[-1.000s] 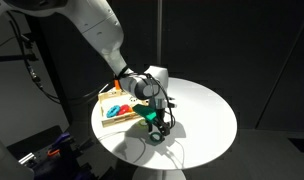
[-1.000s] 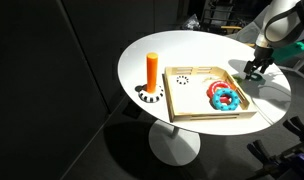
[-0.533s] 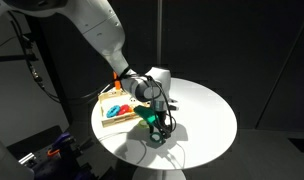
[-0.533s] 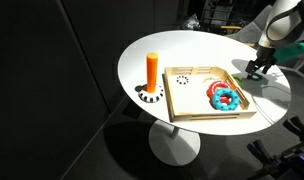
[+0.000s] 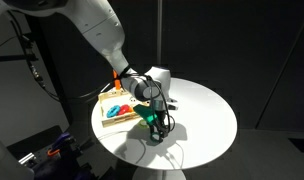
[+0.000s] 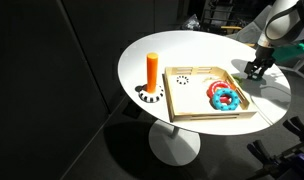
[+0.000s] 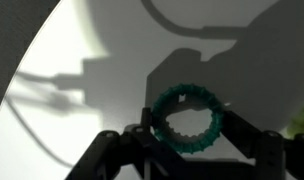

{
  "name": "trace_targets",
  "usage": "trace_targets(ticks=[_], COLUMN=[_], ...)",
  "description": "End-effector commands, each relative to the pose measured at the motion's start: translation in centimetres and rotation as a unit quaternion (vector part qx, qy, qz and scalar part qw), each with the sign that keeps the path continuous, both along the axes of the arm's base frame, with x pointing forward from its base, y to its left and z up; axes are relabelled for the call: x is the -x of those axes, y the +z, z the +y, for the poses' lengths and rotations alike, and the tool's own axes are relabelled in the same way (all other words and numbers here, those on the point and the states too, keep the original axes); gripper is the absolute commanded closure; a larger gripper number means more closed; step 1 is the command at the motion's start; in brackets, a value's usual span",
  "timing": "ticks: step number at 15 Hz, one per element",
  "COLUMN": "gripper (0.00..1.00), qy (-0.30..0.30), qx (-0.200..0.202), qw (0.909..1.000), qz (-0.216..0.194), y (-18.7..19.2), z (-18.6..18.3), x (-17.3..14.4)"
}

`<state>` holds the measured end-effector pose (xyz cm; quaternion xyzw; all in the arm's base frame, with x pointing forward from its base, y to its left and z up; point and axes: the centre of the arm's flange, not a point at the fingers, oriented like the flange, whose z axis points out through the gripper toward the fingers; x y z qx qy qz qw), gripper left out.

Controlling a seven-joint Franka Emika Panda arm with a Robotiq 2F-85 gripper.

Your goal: Put the green ring in the box

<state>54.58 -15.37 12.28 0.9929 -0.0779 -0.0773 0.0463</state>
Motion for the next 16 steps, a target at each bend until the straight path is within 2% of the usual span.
trace_targets(ticks=[1, 9, 16], gripper=[0.53, 0.53, 0.53], qy=[-0.011, 0.016, 0.082], qx=[0.003, 0.013, 0.005], qw=[0.9999, 0.9989, 0.9931], qz=[-0.004, -0.042, -0.084], y=[0.4, 6.8, 12.9], z=[-0.6, 1.5, 8.9], x=[-0.3, -2.7, -5.2])
